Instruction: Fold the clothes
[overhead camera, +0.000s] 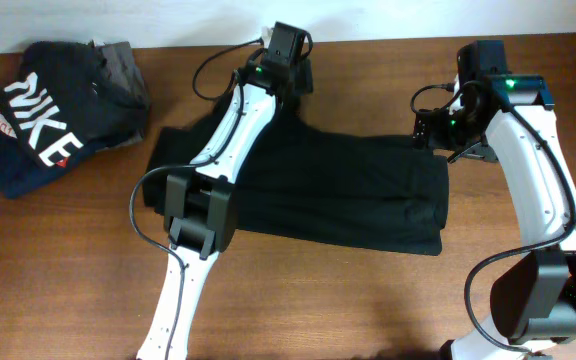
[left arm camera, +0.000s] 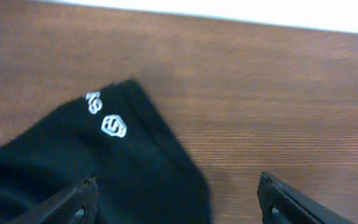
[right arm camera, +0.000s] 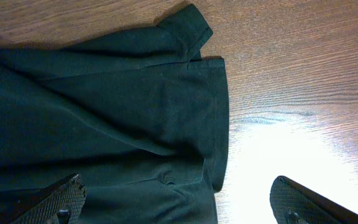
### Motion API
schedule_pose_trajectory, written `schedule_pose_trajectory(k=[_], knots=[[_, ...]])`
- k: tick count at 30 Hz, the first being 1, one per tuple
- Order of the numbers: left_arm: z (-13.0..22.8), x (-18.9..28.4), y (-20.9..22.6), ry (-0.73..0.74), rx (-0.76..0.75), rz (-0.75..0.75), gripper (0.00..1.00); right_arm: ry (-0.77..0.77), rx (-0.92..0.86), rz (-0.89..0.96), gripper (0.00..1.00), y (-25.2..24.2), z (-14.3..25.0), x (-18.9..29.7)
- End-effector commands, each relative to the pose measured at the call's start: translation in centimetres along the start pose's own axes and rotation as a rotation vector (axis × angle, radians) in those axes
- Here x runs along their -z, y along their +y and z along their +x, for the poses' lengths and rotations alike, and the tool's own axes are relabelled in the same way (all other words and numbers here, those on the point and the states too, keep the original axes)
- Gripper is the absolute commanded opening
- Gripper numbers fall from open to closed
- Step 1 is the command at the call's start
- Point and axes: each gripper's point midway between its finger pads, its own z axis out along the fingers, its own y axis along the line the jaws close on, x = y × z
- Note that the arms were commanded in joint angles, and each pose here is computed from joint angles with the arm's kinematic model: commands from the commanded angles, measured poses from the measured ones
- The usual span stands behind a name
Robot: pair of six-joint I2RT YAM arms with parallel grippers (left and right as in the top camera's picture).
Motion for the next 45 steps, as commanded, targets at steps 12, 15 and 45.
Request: schedule_pose_trajectory(k=[12, 15, 45], knots=[[1.8, -4.2, 1.8, -0.017, 0.033, -0.081, 0.81, -0.005, -0.006, -0.001, 0.99, -0.2, -0.1, 0.5], [2.4, -4.9, 2.5, -0.014, 0.028, -0.115, 0.81, 0.003, -0.006, 0.000, 0.99, -0.3, 0.1, 0.5], [3.2, -7.1, 3.9, -0.046, -0.006, -0.185, 0.44, -0.023, -0.018, -0.005, 0.99, -0.1, -0.6, 0.4]])
